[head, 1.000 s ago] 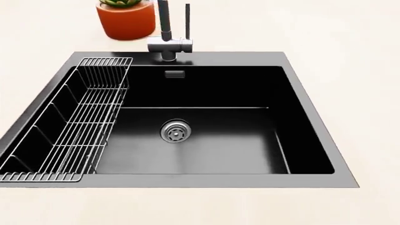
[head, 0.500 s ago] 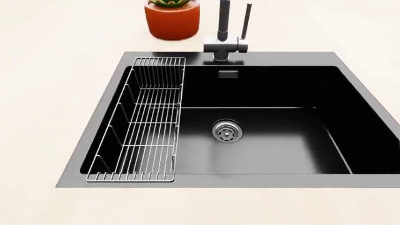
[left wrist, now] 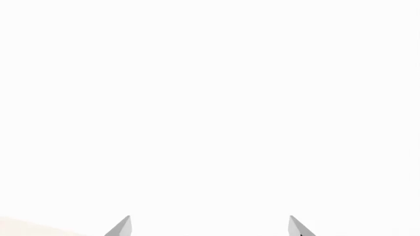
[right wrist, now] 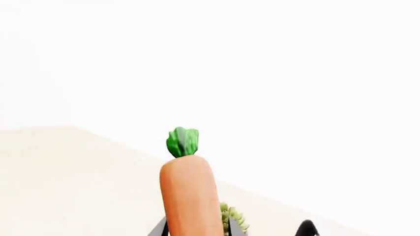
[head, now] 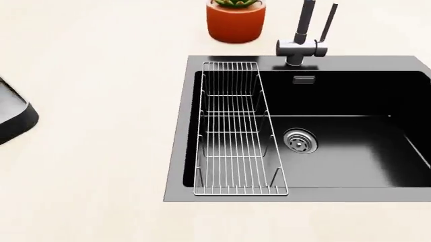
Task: Place the two vegetables and bowl onto the tray for setting up a vegetable dip station.
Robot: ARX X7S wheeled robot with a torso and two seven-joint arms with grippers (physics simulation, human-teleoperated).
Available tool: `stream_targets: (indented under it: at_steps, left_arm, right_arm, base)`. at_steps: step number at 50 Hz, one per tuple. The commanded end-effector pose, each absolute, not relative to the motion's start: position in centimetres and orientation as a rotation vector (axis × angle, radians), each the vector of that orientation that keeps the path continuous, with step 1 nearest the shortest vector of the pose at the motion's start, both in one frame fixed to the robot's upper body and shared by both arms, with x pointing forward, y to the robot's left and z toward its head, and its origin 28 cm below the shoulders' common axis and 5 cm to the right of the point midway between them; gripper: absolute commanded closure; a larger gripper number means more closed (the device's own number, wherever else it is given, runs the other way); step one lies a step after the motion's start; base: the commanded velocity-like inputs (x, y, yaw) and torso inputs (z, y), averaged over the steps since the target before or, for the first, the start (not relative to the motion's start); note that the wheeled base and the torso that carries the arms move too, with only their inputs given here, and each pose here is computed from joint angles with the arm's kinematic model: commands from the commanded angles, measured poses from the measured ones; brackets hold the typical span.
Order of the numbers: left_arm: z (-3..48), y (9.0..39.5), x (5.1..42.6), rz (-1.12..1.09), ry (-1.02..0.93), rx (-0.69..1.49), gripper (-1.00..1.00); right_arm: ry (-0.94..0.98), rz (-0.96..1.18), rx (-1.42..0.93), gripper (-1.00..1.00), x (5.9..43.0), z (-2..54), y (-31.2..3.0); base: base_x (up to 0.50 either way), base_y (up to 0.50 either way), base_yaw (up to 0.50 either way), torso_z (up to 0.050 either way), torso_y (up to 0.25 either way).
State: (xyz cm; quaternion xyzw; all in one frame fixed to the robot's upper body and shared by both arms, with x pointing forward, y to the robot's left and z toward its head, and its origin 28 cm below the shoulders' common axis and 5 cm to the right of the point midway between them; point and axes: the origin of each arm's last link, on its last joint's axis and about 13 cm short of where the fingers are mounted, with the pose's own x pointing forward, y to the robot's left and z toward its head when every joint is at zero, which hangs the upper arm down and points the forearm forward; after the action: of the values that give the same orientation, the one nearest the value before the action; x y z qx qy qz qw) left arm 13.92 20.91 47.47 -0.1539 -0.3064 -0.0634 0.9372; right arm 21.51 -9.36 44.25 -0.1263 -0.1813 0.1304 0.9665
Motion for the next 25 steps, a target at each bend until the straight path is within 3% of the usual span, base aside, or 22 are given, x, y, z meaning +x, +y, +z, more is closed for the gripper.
stream_targets:
  at_steps: [1, 25]
  left_arm:
    - [47.53, 20.97, 13.91, -0.126, -0.627, -0.316, -1.00]
    - [47.57, 20.93, 13.91, -0.128, -0.627, -0.314, -1.00]
  right_arm:
    - [-0.366, 0.269, -0.259, 1.00, 21.71, 44.13, -9.26]
    - [-0.355, 0.287, -0.249, 1.00, 22.06, 43.82, -9.05]
  base:
    - [0.00, 0.50, 0.00, 0.000, 0.000]
    - [0.00, 0.50, 0.00, 0.000, 0.000]
